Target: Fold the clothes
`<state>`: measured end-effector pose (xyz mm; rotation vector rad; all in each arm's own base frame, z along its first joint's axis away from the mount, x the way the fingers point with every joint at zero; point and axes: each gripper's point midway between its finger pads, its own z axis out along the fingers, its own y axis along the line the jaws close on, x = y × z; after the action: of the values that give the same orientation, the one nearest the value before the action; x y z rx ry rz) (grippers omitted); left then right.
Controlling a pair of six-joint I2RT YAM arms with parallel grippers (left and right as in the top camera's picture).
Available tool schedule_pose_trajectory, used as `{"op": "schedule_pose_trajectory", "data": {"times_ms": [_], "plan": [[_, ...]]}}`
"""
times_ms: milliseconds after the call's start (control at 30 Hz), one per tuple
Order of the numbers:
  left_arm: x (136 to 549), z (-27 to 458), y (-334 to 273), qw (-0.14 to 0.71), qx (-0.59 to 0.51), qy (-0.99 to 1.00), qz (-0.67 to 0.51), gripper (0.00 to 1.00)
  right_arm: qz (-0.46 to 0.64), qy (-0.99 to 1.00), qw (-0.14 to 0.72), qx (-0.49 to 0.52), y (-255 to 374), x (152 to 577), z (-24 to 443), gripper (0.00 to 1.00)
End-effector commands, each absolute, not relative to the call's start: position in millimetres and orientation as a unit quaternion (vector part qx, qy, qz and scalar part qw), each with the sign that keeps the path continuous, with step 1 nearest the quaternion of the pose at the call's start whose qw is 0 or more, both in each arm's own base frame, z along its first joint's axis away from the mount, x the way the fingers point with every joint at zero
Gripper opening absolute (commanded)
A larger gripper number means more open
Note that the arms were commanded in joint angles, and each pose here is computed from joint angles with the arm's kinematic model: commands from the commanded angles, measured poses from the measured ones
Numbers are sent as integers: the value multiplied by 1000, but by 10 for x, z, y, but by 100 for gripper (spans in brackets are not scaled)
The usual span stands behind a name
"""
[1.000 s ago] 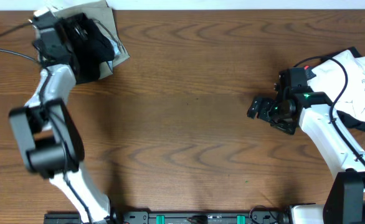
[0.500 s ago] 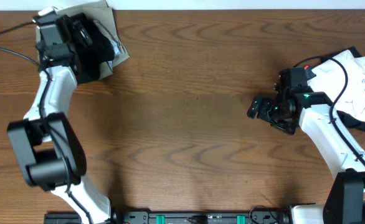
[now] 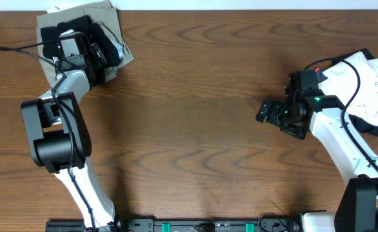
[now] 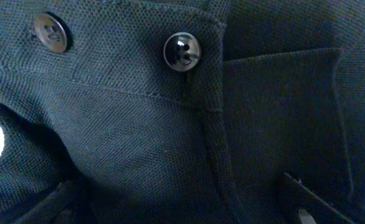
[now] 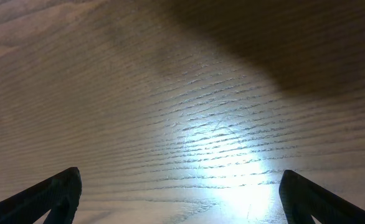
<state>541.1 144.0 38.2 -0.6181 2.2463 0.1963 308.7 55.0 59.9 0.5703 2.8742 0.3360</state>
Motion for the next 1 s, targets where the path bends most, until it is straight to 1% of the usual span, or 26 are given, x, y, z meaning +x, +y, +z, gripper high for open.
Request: {"op": "schedule_pose_trajectory", "data": {"times_ms": [0, 67, 267, 333, 400, 467, 567, 767, 967], "plan": [[5310, 302, 1467, 374, -253, 889, 81, 98, 114, 968, 112, 192, 518, 3150, 691, 99], [5381, 597, 1483, 406, -253, 874, 79, 98, 114, 968, 112, 192, 518, 3150, 691, 99], [5557, 1892, 1519, 551, -248, 794, 67, 98, 114, 968, 112, 192, 518, 3150, 691, 99], [5584, 2140, 1525, 582, -246, 772, 64, 98, 114, 968, 112, 192, 518, 3150, 691, 99], [5614, 2268, 1531, 602, -244, 758, 62, 98, 114, 968, 112, 192, 518, 3150, 691, 99], [5649, 2289, 1538, 607, -238, 755, 65, 98, 114, 968, 112, 192, 518, 3150, 691, 99], [5716, 2187, 1551, 599, -212, 768, 86, 98, 114, 968, 112, 192, 518, 3150, 691, 99], [5892, 1859, 1704, 578, -203, 784, 105, 98, 114, 968, 112, 192, 518, 3150, 691, 99], [6106, 1483, 1899, 544, -204, 809, 93, 98, 114, 968, 112, 192, 518, 3150, 691, 99]]}}
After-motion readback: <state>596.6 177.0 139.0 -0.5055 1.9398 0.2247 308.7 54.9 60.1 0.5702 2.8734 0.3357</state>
